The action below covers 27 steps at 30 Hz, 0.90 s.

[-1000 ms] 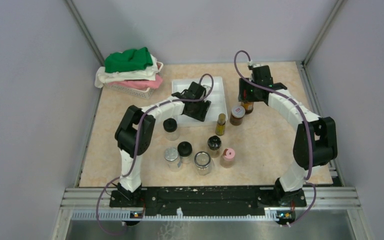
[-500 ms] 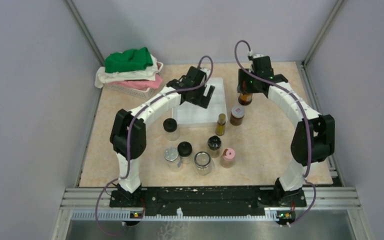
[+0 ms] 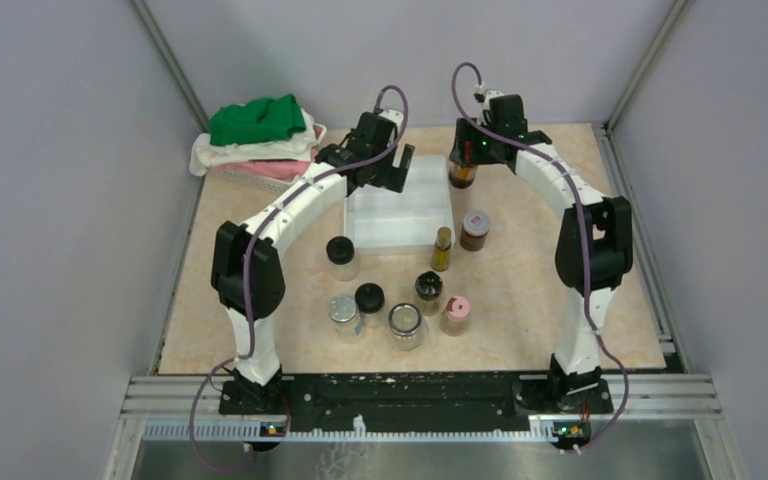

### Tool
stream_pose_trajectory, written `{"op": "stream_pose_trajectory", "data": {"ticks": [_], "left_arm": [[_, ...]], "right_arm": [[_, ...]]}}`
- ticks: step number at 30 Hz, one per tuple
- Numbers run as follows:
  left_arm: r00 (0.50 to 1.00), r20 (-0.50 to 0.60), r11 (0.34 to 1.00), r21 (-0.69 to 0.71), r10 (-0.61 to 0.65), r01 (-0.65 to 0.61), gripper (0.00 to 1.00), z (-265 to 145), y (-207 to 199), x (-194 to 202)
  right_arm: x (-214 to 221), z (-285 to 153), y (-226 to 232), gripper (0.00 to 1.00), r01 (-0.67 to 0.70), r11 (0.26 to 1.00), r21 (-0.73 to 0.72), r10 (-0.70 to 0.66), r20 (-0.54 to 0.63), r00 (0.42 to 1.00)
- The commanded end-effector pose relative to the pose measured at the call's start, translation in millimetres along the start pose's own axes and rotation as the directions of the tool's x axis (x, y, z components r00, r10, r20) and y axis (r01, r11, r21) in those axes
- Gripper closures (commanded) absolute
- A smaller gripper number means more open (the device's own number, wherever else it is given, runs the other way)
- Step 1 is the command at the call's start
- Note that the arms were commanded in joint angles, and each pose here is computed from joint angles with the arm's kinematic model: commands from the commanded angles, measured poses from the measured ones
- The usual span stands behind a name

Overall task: Organize the condiment bottles
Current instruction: Place the bottle in the storage box.

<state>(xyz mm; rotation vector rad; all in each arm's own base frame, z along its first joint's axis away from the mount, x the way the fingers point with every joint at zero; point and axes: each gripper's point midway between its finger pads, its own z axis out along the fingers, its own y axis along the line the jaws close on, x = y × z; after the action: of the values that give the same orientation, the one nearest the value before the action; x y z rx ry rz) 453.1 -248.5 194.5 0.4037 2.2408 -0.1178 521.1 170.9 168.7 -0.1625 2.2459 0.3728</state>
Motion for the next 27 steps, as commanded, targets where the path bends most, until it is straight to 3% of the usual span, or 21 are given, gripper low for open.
{"op": "stream_pose_trajectory", "data": {"ticks": [1,12,27], "left_arm": [[0.999,-0.037,0.999,-0.036,-0.002,0.001,0.01,10.9,13.0,16.6],[0.995,-0.103,1.000,-0.009,0.007,-0.008,0.03,41.3,7.3,47.4],[0.995,-0.097,1.000,0.001,0.007,-0.007,0.03,29.3,9.6,47.1]], "right_arm": [[-71.9,-9.4,41.0,1.00,0.039,0.983,-0.179,0.003,0.232,0.973],[-94.1,-19.2,77.5,1.00,0.091,0.943,-0.319,0.033,0.362,0.932],[-47.4,42.6,91.7,1.00,0.021,0.902,-0.431,0.095,0.246,0.964]]}}
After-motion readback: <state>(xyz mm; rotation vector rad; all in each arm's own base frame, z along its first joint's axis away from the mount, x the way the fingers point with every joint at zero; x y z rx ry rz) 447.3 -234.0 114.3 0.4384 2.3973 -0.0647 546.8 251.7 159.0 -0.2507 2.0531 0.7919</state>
